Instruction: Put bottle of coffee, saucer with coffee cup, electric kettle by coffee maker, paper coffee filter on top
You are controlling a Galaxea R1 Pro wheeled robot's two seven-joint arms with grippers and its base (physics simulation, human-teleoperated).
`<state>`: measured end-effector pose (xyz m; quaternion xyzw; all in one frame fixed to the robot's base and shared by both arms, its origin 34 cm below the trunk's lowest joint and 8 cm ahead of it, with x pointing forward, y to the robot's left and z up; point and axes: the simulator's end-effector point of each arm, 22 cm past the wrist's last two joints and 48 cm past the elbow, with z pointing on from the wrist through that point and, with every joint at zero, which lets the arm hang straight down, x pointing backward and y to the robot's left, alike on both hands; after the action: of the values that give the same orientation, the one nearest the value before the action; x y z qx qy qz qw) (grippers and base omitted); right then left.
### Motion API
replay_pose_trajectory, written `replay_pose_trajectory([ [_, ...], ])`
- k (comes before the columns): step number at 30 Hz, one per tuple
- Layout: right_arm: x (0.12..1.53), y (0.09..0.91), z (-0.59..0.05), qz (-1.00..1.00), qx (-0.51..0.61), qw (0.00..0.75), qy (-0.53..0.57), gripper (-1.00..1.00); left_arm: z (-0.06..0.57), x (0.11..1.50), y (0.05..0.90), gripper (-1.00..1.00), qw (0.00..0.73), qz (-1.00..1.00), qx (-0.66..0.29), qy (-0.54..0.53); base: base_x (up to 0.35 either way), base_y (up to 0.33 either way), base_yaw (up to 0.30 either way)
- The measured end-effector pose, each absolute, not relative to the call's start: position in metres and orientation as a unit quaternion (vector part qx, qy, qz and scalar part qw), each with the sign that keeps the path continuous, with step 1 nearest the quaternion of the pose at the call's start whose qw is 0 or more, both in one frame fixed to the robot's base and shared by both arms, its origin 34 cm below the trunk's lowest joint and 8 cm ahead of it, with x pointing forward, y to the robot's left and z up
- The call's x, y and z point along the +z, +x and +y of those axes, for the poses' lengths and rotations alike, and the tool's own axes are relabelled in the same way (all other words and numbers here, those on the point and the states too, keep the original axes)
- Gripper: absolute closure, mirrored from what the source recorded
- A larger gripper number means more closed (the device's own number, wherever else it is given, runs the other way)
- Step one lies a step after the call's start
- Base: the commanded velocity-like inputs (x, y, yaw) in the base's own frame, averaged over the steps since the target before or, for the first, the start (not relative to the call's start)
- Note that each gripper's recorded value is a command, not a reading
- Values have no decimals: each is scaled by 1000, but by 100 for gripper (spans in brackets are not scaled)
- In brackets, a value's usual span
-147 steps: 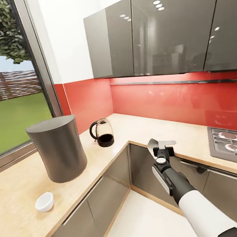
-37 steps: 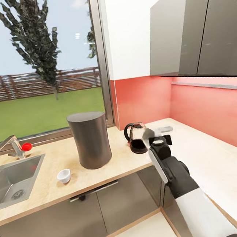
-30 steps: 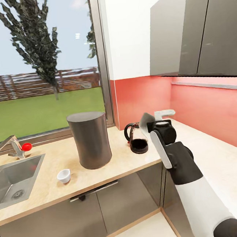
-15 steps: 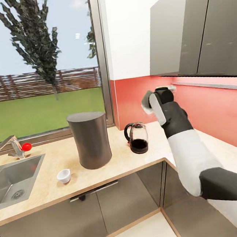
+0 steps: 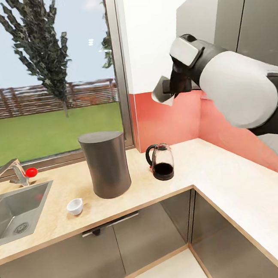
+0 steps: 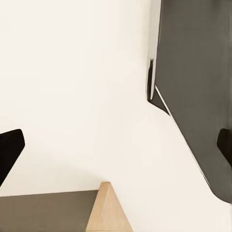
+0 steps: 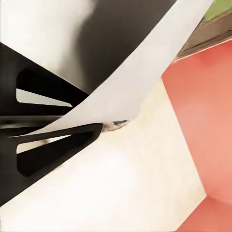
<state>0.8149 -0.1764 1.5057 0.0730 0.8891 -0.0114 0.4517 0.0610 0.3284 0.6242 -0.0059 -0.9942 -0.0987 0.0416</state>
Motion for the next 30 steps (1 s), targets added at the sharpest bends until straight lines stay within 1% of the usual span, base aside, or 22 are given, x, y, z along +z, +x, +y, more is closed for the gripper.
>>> replay_pose_trajectory([
  [11,1493,813,-174,898,-16,436,65,100,325,624,57,-100,45,-995,-94,-6,0,0,0],
  [24,1493,813,-177,897,-25,438,63,100,324,624,55,-100,47,-995,-92,-7,0,0,0],
  [27,1491,812,-160,900,20,430,66,100,323,624,55,-100,48,-995,-91,-7,0,0,0],
  [29,1485,807,-126,905,106,406,69,100,322,624,54,-100,48,-995,-91,-7,0,0,0],
  [30,1466,804,-113,909,165,369,102,100,322,624,54,-100,49,-995,-91,-7,0,0,0],
])
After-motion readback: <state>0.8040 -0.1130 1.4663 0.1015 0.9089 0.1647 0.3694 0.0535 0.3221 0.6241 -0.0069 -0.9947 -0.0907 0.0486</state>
